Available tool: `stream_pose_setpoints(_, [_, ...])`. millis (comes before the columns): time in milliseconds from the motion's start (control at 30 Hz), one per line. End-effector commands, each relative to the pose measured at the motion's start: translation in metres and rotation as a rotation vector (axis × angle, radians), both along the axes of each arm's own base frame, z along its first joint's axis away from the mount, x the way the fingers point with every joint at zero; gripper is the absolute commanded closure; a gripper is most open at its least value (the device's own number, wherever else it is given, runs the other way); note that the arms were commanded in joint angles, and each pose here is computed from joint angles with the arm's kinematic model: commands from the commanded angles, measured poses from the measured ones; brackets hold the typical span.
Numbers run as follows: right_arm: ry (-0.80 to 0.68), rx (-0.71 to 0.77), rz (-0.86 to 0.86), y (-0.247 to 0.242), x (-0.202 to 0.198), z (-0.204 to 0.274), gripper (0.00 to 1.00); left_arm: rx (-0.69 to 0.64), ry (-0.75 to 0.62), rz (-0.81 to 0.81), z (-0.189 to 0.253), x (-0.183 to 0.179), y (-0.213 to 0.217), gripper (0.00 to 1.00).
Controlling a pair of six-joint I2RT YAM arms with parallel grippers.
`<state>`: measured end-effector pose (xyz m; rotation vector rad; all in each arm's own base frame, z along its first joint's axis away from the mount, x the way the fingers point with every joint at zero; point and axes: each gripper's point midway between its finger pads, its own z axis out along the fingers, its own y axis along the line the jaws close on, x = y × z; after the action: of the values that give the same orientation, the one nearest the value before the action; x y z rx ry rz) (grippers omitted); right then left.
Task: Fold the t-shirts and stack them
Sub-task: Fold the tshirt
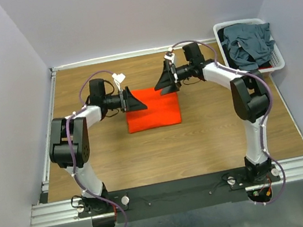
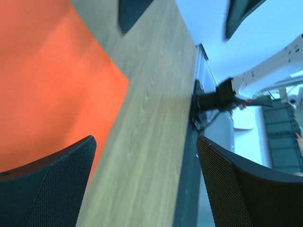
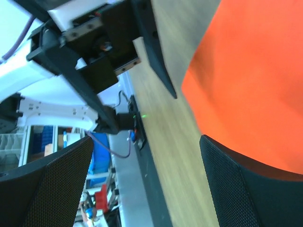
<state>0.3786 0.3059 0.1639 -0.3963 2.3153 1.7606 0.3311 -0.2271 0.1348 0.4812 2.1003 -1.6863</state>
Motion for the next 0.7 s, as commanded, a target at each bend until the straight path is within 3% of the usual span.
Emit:
stream_pose_setpoints(0, [0.092,-0.048,-0.053,0.011,0.022,-0.049,0.0,-0.014,-0.01,0.092,-0.004,0.041,-0.006,0.05])
stream_pose_setpoints(100, [0.132,-0.067,-0.059,0.01,0.032,-0.08,0.0,0.015,0.045,0.131,-0.037,0.053,-0.004,0.05])
stream_pose_setpoints(233, [0.026,-0.135,-0.075,-0.002,0.039,-0.112,0.0,0.065,0.168,0.256,-0.09,0.066,0.028,0.05])
stream_pose_setpoints(333, [0.028,-0.146,-0.083,-0.01,0.041,-0.121,0.0,0.078,0.152,0.299,-0.09,0.071,0.044,0.05])
stream_pose_setpoints(400, [-0.033,-0.131,-0.101,-0.016,0.052,-0.097,0.0,0.111,0.166,0.304,-0.084,0.07,0.049,0.05])
stream_pose_setpoints(433, [-0.067,-0.123,-0.119,-0.02,0.058,-0.081,0.0,0.139,0.14,0.309,-0.076,0.073,0.052,0.05])
stream_pose_setpoints(467, [-0.111,-0.11,-0.133,-0.022,0.067,-0.061,0.0,0.189,-0.024,0.326,-0.048,0.091,0.056,0.05])
stream_pose_setpoints(500, [-0.186,-0.091,-0.161,-0.03,0.074,-0.025,0.0,0.225,-0.027,0.334,-0.039,0.089,0.058,0.05])
stream_pose_setpoints(533, [-0.248,-0.093,-0.186,-0.035,0.081,-0.005,0.0,0.296,-0.178,0.403,-0.005,0.107,0.067,0.05])
stream_pose_setpoints(633, [-0.37,-0.12,-0.266,-0.061,0.092,0.037,0.0,0.451,-0.305,0.485,0.031,0.109,0.065,0.05])
stream_pose_setpoints(667, [-0.457,-0.157,-0.309,-0.074,0.097,0.057,0.0,0.544,-0.396,0.581,0.055,0.119,0.076,0.05])
